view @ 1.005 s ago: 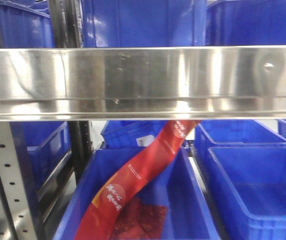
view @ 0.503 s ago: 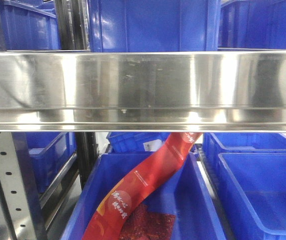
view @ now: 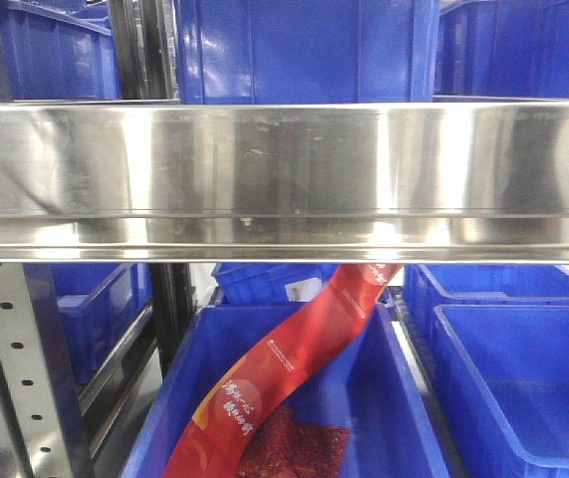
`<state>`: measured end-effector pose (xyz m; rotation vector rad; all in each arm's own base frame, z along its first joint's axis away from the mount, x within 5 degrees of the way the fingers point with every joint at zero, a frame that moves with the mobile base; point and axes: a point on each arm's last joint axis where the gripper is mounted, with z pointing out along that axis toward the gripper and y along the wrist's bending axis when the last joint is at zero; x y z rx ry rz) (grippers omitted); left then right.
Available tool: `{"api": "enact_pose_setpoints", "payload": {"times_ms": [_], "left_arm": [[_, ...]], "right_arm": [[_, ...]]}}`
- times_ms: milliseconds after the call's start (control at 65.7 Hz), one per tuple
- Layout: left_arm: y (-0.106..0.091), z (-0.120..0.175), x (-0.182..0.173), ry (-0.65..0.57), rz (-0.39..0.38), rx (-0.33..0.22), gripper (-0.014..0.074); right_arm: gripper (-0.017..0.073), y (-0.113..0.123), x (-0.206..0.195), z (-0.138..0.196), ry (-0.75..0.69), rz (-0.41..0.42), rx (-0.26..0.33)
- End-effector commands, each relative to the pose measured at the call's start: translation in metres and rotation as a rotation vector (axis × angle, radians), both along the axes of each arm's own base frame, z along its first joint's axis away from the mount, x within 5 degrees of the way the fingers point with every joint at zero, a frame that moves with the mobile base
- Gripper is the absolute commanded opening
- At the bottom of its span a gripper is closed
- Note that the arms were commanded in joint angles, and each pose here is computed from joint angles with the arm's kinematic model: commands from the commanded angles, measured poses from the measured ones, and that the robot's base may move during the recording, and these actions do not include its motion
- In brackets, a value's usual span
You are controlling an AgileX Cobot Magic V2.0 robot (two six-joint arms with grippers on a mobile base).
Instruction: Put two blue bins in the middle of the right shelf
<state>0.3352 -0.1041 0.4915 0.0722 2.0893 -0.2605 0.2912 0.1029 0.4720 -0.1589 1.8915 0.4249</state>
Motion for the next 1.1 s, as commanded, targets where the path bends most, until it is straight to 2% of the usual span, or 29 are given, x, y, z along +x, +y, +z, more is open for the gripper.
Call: {"api": "enact_pose_setpoints", "payload": {"times_ms": [0, 853, 944, 1081], "left_arm": [[0.004, 0.017, -0.006, -0.107, -0.01, 0.024, -0.0111], [0.004, 0.018, -0.005, -0.118, -0.01, 0.021, -0.0111], [0.004, 0.017, -0.006, -0.111, -0.011, 0.021, -0.0111], [0.005, 0.008, -0.012, 0.012, -0.013, 0.043, -0.0111]], "right_arm": [[-0.0154, -0.006, -0.006, 0.026, -0.187, -0.026, 0.053], [-0.0154, -0.006, -0.005, 0.029, -0.215, -0.029, 0.063], [-0.0154, -0.006, -0.007, 0.026, -0.177, -0.024, 0.049], [-0.0154, -0.006, -0.011, 0.013, -0.035, -0.003, 0.002]]}}
